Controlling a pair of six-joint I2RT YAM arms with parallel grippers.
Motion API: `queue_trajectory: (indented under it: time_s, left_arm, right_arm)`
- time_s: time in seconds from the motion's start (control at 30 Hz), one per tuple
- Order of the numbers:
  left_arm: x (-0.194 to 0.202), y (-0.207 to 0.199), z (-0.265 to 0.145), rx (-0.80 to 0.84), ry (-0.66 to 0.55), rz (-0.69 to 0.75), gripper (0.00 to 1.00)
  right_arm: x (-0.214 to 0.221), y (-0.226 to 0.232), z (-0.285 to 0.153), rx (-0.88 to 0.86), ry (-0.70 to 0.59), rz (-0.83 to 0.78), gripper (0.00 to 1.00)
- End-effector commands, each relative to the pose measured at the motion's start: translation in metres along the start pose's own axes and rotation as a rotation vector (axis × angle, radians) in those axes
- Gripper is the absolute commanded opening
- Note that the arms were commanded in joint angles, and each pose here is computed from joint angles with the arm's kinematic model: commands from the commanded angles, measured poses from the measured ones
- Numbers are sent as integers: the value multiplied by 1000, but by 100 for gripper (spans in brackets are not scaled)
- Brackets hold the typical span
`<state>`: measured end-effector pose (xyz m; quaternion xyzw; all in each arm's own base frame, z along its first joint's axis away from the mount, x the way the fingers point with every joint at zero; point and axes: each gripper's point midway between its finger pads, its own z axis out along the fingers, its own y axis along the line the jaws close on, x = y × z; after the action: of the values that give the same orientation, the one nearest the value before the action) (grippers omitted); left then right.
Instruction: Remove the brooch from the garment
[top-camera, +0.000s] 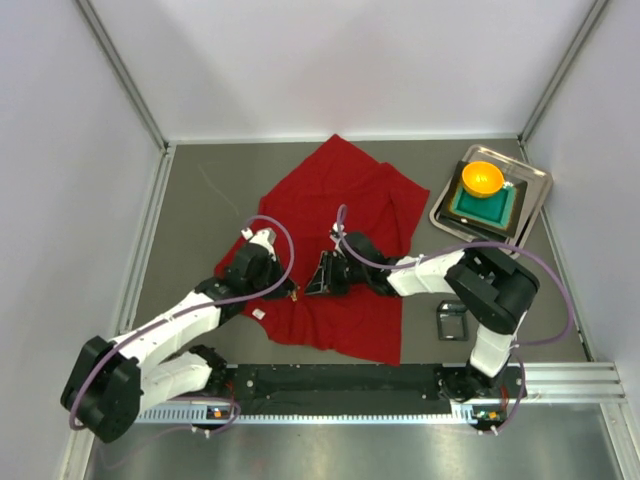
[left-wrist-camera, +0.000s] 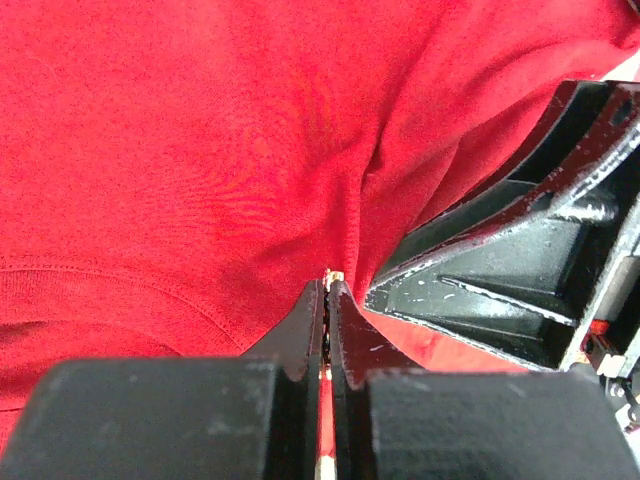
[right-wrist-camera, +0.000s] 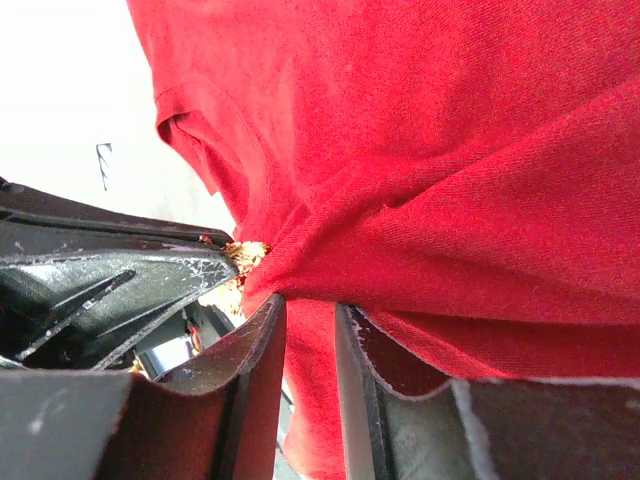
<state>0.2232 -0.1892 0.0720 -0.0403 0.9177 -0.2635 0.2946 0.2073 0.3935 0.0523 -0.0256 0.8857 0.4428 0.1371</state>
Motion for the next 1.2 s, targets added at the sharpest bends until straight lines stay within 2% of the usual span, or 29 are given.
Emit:
queue_trajectory:
  time_s: [0.0,0.23,0.53,0.7,0.93,1.17]
  left_arm:
    - [-28,-16,-6,72,-213,46,0]
    - [-40,-32,-17,127,-362,119,0]
    - [-32,-30,-10,105,-339,154,0]
    - [-30,-29,-8,93,-322,160,0]
    - [-24,-27,-5,87,-296,165,0]
    - [-22,-27,-4,89,-286,175,0]
  right_arm:
    - [-15,28,0,-55,-51,-25,26]
    - [-17,34,4,-10,-58,-90,26]
    - [-18,31,-7,66,-100,-133,17]
    - [-14,37,-5,67,-95,-164,17]
    - [-28,45,-14,86,-152,-205,17]
    - [-30,52,-5,72,-130,-229,16]
